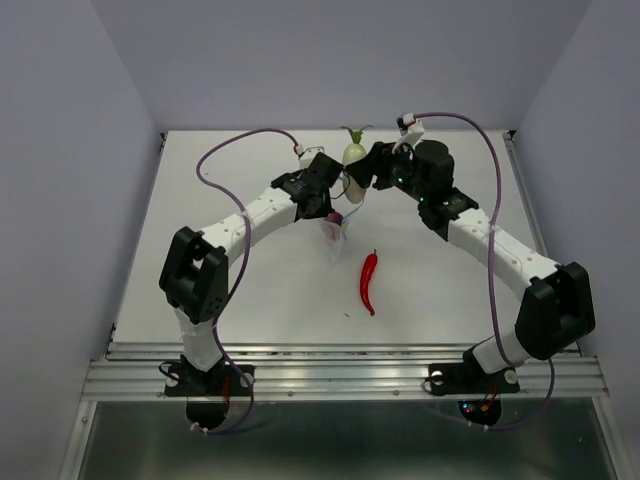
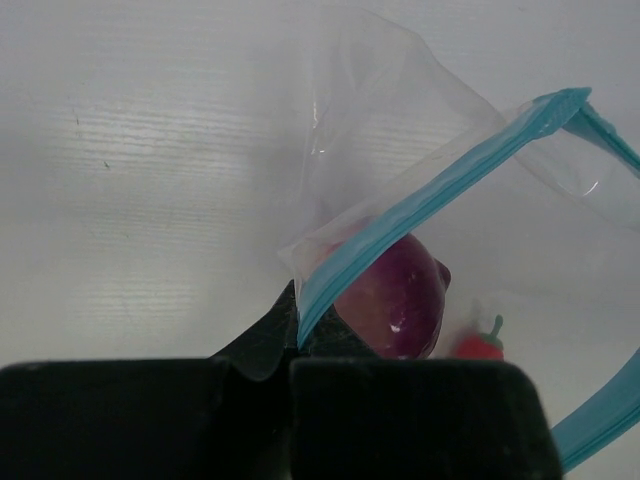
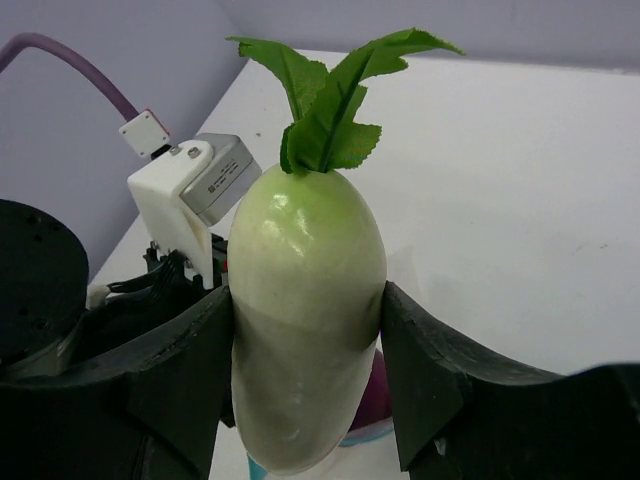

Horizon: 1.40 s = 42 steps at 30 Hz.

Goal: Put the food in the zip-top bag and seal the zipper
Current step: Place the food into the zip-top bag

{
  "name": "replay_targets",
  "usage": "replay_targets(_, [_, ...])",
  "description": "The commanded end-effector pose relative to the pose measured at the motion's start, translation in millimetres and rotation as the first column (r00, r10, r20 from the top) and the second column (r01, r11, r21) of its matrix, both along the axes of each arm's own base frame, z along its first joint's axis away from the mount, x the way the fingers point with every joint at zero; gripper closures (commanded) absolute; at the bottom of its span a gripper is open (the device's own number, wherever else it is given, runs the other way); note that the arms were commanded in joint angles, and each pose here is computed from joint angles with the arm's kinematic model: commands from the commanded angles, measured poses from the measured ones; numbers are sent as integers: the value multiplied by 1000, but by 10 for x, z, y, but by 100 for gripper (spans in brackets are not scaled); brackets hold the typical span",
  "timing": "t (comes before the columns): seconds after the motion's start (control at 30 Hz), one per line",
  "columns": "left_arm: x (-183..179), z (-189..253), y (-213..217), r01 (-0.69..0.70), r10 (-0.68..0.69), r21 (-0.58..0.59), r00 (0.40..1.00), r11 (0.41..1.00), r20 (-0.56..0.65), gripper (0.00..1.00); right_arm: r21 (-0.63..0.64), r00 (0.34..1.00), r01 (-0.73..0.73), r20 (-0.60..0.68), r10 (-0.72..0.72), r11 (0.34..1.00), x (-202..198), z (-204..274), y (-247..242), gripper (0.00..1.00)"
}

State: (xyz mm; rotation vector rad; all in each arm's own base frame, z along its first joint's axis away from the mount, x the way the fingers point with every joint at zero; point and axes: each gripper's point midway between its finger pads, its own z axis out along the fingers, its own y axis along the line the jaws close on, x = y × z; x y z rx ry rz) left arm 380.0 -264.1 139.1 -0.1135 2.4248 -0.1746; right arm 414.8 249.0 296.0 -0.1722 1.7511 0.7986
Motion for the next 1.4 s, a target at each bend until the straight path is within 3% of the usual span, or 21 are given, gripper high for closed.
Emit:
replay_targets(0.0, [64,368,-89,-14,19,-90,998,996,59,100,46,993,31,111,-36,998,155,105,153,63])
replay_targets(0.2, [43,374,-83,-35,40,-106,998,994,50,100,16,993,15,118,-17,1000,133,-19,413,64])
replay_targets(0.6, [29,390,-112,-84,89,-170,996,982,23,100,-62,998,46,38,-44,997,-131,-668,320,64])
replay_targets(0.97, [64,358,-12,-159,165,-214,986,964,12,100,-118,999,-51,13,52,992,-495,-744,343,59])
replay_targets(1.37, [18,411,-143,-68,80,-274,996,959,34,100,-127,999,-9,-45,3,992,-454,-979,364,51])
